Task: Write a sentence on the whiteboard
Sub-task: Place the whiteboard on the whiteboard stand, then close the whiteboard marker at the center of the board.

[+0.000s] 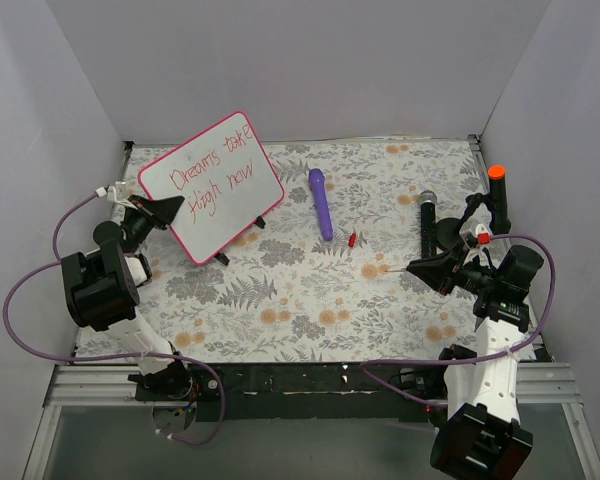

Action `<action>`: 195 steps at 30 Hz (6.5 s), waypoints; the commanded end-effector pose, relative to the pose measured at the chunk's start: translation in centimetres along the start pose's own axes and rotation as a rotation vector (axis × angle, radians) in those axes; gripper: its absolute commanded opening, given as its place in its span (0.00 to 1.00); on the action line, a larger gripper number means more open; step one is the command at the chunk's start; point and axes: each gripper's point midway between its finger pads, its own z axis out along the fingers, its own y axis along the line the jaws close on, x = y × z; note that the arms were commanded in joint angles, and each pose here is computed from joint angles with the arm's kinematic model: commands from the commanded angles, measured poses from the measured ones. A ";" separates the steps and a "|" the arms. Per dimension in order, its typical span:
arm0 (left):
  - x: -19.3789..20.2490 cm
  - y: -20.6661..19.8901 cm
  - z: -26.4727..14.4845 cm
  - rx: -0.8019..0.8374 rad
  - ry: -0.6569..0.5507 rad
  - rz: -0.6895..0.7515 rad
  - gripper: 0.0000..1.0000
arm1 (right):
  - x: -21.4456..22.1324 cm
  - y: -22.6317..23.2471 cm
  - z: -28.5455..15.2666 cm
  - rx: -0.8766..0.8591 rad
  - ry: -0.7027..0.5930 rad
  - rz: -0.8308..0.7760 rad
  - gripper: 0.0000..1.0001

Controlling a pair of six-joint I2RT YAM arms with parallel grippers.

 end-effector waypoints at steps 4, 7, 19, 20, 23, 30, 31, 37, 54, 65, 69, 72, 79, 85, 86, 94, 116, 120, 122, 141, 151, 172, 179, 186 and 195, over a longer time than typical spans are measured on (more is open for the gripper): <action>0.5 -0.6 -1.1 0.123 -0.038 0.474 0.07 | -0.1 -0.1 0.0 -0.012 -0.005 -0.010 0.01; 1.0 -0.4 -1.5 0.102 -0.035 0.494 0.08 | -0.1 0.0 0.0 -0.013 -0.005 -0.009 0.01; 1.6 -0.2 -2.3 0.044 -0.031 0.549 0.34 | -0.1 0.3 0.2 -0.036 -0.001 -0.003 0.01; 1.6 -0.2 -2.3 0.041 -0.033 0.552 0.35 | -0.1 0.3 0.2 -0.036 -0.001 0.000 0.01; 1.2 -0.1 -2.4 0.026 -0.040 0.558 0.36 | -0.1 0.4 0.2 -0.037 -0.001 -0.005 0.01; 0.6 0.1 -2.6 -0.021 -0.063 0.575 0.46 | -0.1 0.4 0.2 -0.037 -0.001 -0.005 0.01; 0.5 0.0 -2.6 -0.020 -0.066 0.577 0.46 | -0.1 0.4 0.2 -0.037 0.000 -0.005 0.01; -0.1 -0.3 -2.5 -0.019 -0.081 0.582 0.52 | -0.1 0.4 0.2 -0.036 0.000 -0.005 0.01; -1.2 -1.2 -2.9 -0.057 -0.112 0.573 0.87 | -0.2 0.6 0.2 -0.044 0.001 -0.019 0.01; -2.1 0.7 -4.7 -0.252 -0.138 0.505 0.98 | -0.5 1.0 0.2 -0.059 -0.001 -0.033 0.01; -2.3 1.8 -6.0 -0.366 -0.140 0.453 0.98 | -0.6 1.1 0.2 -0.061 -0.002 -0.042 0.01; -1.8 2.1 -6.7 -0.408 -0.128 0.439 0.98 | -0.8 1.3 0.2 -0.066 -0.003 -0.048 0.01; -1.5 3.0 -8.4 -0.533 -0.134 0.401 0.98 | -1.0 1.6 0.2 -0.069 -0.006 -0.065 0.01; -2.5 4.2 -10.7 -0.721 -0.172 0.316 0.98 | -1.2 1.8 0.1 -0.071 -0.007 -0.076 0.01; -2.7 4.0 -10.8 -0.727 -0.178 0.309 0.98 | -1.2 1.8 0.1 -0.071 -0.008 -0.080 0.01; -6.3 2.8 -11.4 -0.880 -0.238 0.009 0.98 | -1.4 1.6 0.1 -0.052 -0.005 -0.093 0.01; 18.0 -28.3 4.5 -0.271 0.795 -0.018 0.83 | -2.3 -3.0 -0.6 0.130 0.151 0.024 0.01; 23.1 -28.2 7.7 -0.308 0.918 0.062 0.64 | -1.9 -3.4 -0.7 0.158 0.154 0.034 0.01; 25.2 -27.2 9.9 -0.344 0.955 0.111 0.59 | -1.8 -3.5 -0.7 0.163 0.156 0.035 0.01; 32.7 -24.3 18.7 -0.407 1.068 0.284 0.35 | -1.0 -3.8 -0.7 0.157 0.153 0.057 0.01; 34.5 -23.6 17.8 -0.402 1.122 0.285 0.25 | -0.9 -3.8 -0.7 0.162 0.154 0.052 0.01; 35.2 -24.1 12.4 -0.374 1.263 0.312 0.26 | -0.8 -3.7 -0.7 0.162 0.153 0.051 0.01; 35.7 -24.1 11.4 -0.307 1.291 0.330 0.11 | -0.9 -3.7 -0.5 0.133 0.145 0.074 0.01; 35.6 -23.8 11.8 -0.289 1.235 0.352 0.16 | -1.0 -3.2 -0.2 0.085 0.135 0.096 0.01; 36.1 -23.0 13.4 -0.310 1.241 0.383 0.26 | -0.9 -3.3 -0.1 0.075 0.130 0.094 0.01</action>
